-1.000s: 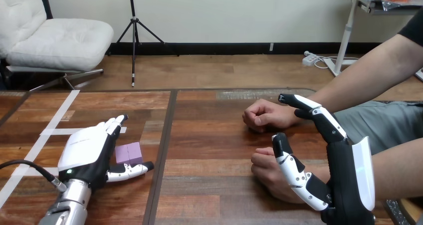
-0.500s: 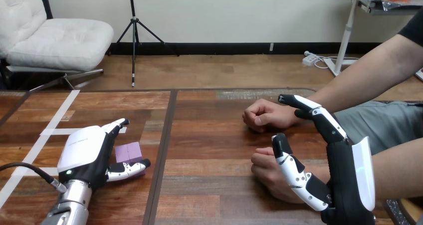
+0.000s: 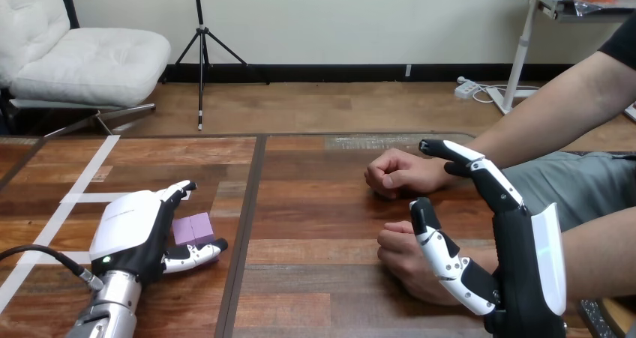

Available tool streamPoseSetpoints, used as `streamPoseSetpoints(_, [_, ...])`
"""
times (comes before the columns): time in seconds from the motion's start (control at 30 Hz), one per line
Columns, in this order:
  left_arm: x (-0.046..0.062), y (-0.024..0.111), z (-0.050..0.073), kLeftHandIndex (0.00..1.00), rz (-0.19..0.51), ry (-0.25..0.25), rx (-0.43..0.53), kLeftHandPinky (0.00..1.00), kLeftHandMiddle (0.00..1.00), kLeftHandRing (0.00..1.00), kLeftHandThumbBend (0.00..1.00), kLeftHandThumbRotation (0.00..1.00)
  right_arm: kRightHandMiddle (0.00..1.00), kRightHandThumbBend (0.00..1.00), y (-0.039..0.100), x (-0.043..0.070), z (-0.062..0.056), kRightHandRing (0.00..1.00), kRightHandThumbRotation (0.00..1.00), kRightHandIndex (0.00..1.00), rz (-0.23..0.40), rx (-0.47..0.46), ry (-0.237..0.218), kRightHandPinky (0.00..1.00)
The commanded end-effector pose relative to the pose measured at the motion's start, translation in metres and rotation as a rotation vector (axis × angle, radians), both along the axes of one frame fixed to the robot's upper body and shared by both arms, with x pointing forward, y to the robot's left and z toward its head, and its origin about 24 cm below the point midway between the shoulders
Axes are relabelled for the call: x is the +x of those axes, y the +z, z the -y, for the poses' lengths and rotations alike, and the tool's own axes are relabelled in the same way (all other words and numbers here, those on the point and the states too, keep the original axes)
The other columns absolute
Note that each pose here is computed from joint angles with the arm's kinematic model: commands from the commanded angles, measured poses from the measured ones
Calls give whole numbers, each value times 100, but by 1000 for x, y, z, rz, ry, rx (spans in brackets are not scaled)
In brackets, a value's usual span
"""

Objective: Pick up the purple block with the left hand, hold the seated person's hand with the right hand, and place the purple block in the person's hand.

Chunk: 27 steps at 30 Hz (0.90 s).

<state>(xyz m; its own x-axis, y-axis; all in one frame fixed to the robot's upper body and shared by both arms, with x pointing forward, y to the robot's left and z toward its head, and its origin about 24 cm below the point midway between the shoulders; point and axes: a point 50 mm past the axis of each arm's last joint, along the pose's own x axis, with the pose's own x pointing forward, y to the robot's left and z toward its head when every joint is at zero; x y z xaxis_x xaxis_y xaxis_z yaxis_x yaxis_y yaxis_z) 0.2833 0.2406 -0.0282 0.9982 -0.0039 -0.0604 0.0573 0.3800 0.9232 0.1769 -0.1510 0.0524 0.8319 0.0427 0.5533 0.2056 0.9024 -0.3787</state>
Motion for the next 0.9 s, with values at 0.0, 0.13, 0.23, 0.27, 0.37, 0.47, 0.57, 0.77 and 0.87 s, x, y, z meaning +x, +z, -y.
streamPoseSetpoints(0.0, [25,27,9,84,114,-20,-35,74,83,80,66,43,76,39,15,4,0,78,49,73,69,-7,5,73])
streamPoseSetpoints(0.13, [26,26,10,84,113,-20,-35,74,82,80,65,41,76,39,15,4,0,78,49,73,68,-5,3,73])
streamPoseSetpoints(0.23, [26,26,10,83,109,-20,-30,74,82,80,65,40,76,39,15,4,0,78,49,73,68,-12,2,73])
streamPoseSetpoints(0.27, [26,26,10,83,107,-20,-28,74,82,80,64,40,76,39,15,4,1,78,49,73,68,-13,2,73])
streamPoseSetpoints(0.37, [26,26,10,84,105,-20,-25,74,82,80,64,40,76,39,15,4,1,78,49,73,68,-14,3,73])
streamPoseSetpoints(0.47, [26,25,11,84,101,-19,-21,74,83,80,65,40,75,39,15,4,1,78,49,73,69,-15,4,73])
streamPoseSetpoints(0.57, [27,25,11,84,93,-20,-18,75,83,80,65,40,75,39,15,4,1,78,50,73,67,-19,3,73])
streamPoseSetpoints(0.77, [27,24,11,85,86,-26,-16,76,84,82,66,41,75,39,15,4,1,78,52,73,69,-28,3,72])
streamPoseSetpoints(0.87, [27,24,11,86,88,-29,-15,77,85,82,66,42,75,39,16,4,1,78,52,73,70,-31,5,72])
